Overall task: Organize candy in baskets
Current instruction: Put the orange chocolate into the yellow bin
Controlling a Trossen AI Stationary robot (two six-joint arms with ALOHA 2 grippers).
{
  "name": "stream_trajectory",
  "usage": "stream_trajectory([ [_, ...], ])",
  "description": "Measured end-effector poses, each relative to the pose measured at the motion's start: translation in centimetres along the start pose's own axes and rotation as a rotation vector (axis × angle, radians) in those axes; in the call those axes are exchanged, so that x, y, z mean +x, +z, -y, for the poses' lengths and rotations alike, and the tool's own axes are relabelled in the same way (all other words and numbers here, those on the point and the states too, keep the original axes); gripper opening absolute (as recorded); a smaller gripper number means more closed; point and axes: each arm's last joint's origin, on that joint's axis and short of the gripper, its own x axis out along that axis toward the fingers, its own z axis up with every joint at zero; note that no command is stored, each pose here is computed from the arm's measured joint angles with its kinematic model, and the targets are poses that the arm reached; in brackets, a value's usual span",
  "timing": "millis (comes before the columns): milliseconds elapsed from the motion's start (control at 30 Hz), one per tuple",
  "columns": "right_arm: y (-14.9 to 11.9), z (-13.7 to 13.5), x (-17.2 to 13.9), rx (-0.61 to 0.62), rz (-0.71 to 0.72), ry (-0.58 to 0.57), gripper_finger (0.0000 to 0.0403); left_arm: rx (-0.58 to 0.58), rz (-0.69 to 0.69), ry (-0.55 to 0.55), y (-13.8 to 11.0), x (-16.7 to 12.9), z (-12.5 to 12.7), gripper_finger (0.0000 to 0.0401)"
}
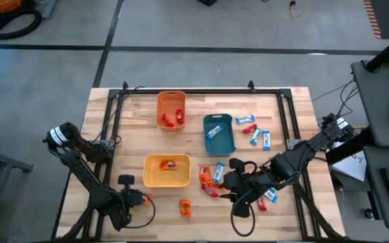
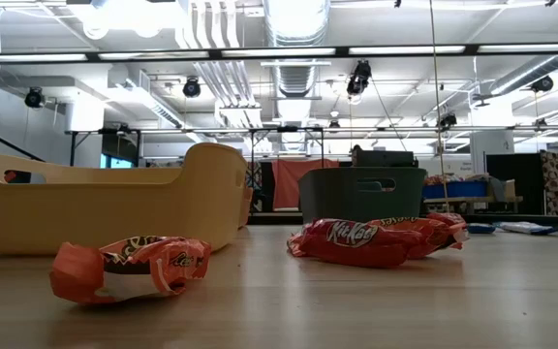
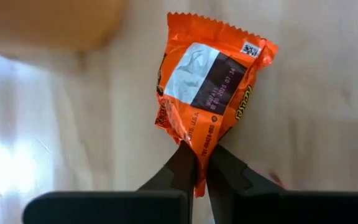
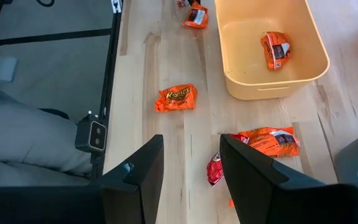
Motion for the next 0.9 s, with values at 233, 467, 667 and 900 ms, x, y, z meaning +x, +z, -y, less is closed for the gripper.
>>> stream_trajectory([
  [233,0.0,0.0,0.0,-0.005,0.000,0.000,0.0148,0.061,0.017,-0.083,1.4,-3.1,1.5,0.0002],
  [467,0.0,0.0,0.0,-0.011,0.000,0.000,0.0148,0.098,0.166,-0.059,3.5,-6.4,2.4,0.0001],
  [667,0.0,0.0,0.0,-0.011,0.000,0.000,0.0148,0.070,0.262,0.068,5.7,-7.3,1.0,0.0000],
  [900,0.0,0.0,0.0,-0.003,-0.001,0.001,0.0148,0.108,0.236,0.110,8.6,-6.8,-1.6,0.0000],
])
